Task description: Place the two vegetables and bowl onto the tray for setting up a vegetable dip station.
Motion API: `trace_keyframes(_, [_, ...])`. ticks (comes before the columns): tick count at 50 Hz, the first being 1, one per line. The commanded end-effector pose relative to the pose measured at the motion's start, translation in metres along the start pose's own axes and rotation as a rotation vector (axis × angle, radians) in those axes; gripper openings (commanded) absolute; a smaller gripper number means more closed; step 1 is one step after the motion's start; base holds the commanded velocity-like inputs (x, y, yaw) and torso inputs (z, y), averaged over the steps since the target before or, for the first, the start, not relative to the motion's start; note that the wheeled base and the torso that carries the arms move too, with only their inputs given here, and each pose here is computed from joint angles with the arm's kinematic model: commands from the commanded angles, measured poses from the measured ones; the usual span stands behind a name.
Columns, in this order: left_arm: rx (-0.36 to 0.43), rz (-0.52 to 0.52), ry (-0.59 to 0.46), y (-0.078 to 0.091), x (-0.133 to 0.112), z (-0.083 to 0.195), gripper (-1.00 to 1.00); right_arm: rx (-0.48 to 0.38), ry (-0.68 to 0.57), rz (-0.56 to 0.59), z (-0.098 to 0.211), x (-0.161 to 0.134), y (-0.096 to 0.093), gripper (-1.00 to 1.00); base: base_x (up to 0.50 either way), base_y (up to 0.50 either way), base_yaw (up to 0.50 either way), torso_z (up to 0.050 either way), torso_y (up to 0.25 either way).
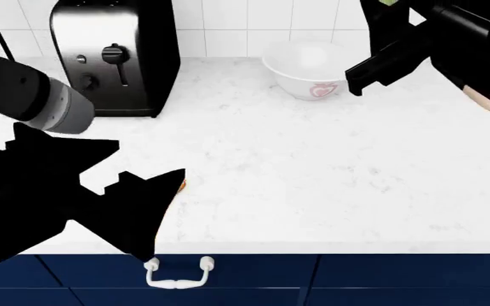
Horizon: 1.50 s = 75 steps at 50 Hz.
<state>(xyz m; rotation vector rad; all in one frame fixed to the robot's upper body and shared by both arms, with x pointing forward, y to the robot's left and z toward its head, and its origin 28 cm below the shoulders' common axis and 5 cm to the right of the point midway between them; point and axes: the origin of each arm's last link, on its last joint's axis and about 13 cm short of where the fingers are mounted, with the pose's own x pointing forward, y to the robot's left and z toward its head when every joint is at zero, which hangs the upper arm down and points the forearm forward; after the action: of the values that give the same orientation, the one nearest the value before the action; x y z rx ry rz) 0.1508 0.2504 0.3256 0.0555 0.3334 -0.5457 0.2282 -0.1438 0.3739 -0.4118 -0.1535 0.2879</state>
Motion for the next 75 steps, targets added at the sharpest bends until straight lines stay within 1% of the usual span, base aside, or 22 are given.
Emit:
trace_keyframes(1, [0.002,0.016,0.066,0.007,0.006,-0.013,1.0,-0.009,0.008,-0.006,-0.002,0.002,0.0,-1.0,0.0,0.0,0.0,0.0,0.0])
trace_keyframes(12, [0.001,0.055,0.09,0.014,0.006,-0.015,1.0,-0.012,0.017,-0.004,-0.004,0.002,0.0,-1.0,0.0,0.0,0.0,0.0,0.0])
trace_keyframes(19, [-0.013,0.063,0.11,0.019,0.013,-0.024,1.0,-0.017,0.023,-0.003,-0.005,0.003,0.001,-1.0,0.0,0.0,0.0,0.0,0.0])
trace_keyframes(27, [-0.015,0.07,0.123,0.023,0.018,-0.026,1.0,-0.019,0.026,0.0,-0.005,0.004,0.001,-1.0,0.0,0.0,0.0,0.0,0.0])
trace_keyframes(47, [-0.01,0.148,0.139,0.049,0.034,-0.025,1.0,-0.025,0.033,0.009,-0.007,0.004,0.003,-1.0,0.0,0.0,0.0,0.0,0.0])
trace_keyframes(53, [-0.016,0.153,0.146,0.055,0.041,-0.029,1.0,-0.026,0.035,0.012,-0.007,0.004,0.004,-1.0,0.0,0.0,0.0,0.0,0.0])
trace_keyframes(54, [-0.026,0.15,0.149,0.055,0.043,-0.029,1.0,-0.025,0.035,0.012,-0.007,0.004,0.004,-1.0,0.0,0.0,0.0,0.0,0.0])
trace_keyframes(60, [-0.022,0.145,0.164,0.056,0.049,-0.033,1.0,-0.025,0.036,0.013,-0.008,0.004,0.004,-1.0,0.0,0.0,0.0,0.0,0.0])
trace_keyframes(66, [-0.024,0.136,0.182,0.059,0.06,-0.038,1.0,-0.026,0.036,0.016,-0.007,0.005,0.004,-1.0,0.0,0.0,0.0,0.0,0.0])
trace_keyframes(75, [-0.02,0.109,0.194,0.058,0.071,-0.042,1.0,-0.027,0.038,0.02,-0.007,0.005,0.005,-1.0,0.0,0.0,0.0,0.0,0.0])
